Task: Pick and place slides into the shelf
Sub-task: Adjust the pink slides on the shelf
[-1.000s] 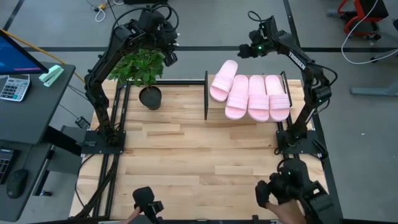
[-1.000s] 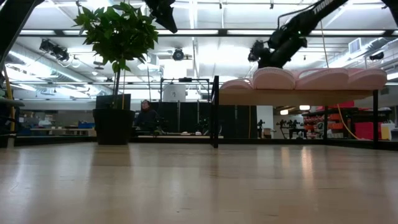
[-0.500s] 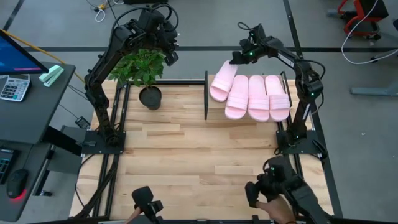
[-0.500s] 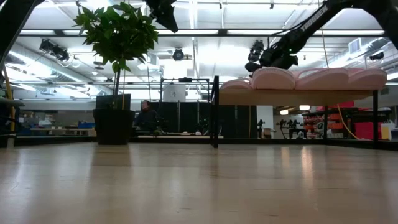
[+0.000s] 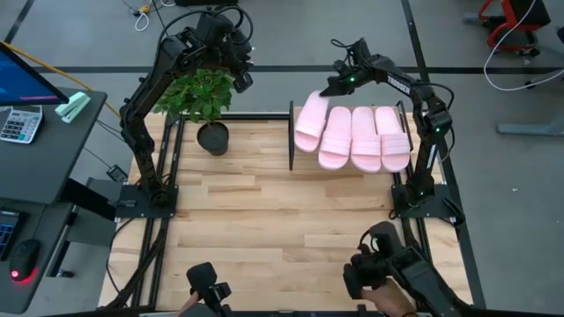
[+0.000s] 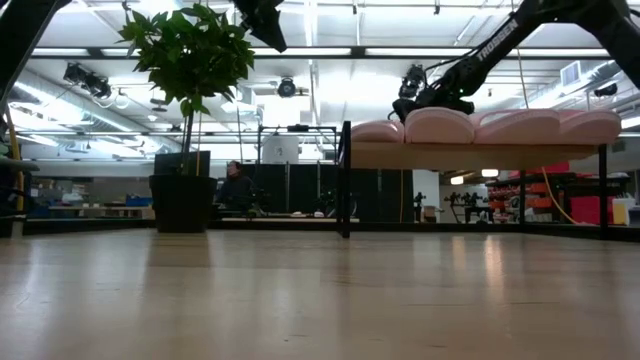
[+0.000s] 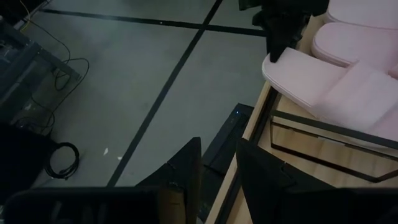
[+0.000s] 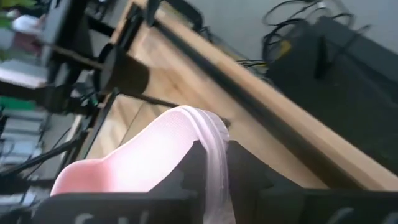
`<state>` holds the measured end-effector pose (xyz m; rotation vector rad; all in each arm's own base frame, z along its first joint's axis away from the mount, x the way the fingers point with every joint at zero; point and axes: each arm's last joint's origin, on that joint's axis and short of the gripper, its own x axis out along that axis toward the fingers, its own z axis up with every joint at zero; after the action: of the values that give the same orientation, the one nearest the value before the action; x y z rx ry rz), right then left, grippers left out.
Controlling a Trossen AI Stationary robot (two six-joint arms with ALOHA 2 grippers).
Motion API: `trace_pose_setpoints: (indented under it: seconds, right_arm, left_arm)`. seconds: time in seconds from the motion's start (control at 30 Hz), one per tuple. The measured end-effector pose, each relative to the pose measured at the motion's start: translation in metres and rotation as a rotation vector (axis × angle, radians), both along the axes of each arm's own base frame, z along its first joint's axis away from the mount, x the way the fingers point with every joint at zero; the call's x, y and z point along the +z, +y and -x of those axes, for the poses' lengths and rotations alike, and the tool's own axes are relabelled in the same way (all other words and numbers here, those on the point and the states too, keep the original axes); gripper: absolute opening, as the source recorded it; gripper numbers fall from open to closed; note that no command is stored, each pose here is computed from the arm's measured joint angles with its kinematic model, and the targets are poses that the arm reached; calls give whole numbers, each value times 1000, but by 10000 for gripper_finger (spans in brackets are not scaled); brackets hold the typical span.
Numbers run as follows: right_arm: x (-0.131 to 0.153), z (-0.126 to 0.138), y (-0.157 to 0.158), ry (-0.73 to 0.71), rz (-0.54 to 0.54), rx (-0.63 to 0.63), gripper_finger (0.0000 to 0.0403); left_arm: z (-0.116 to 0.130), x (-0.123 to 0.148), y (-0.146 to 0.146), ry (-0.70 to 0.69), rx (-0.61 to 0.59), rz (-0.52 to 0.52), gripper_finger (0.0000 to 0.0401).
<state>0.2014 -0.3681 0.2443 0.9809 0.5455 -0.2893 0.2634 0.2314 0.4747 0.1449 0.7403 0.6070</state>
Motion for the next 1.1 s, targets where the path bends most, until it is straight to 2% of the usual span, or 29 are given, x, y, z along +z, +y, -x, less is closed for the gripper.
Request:
trace_pose_setpoints:
  seconds: [0.1,0.27,0.53,0.77,1.1]
  right_arm:
    - [0,-3,2,-27,15,48,47]
    - [2,-4,1,-58,51,74,79]
    - [4,-22,11,-94,103,164,72]
    - [3,-42,21,-52,189,215,74]
    - [8,-61,27,-74,297,248,101]
  left_arm:
    - [0,0,0,-1,-1,-2,107]
    - [0,0,0,-1,-1,-2,107]
    - [0,0,0,-1,-1,-2,107]
    - [0,0,0,-1,-1,-2,107]
    - [0,0,0,-1,-1,-2,107]
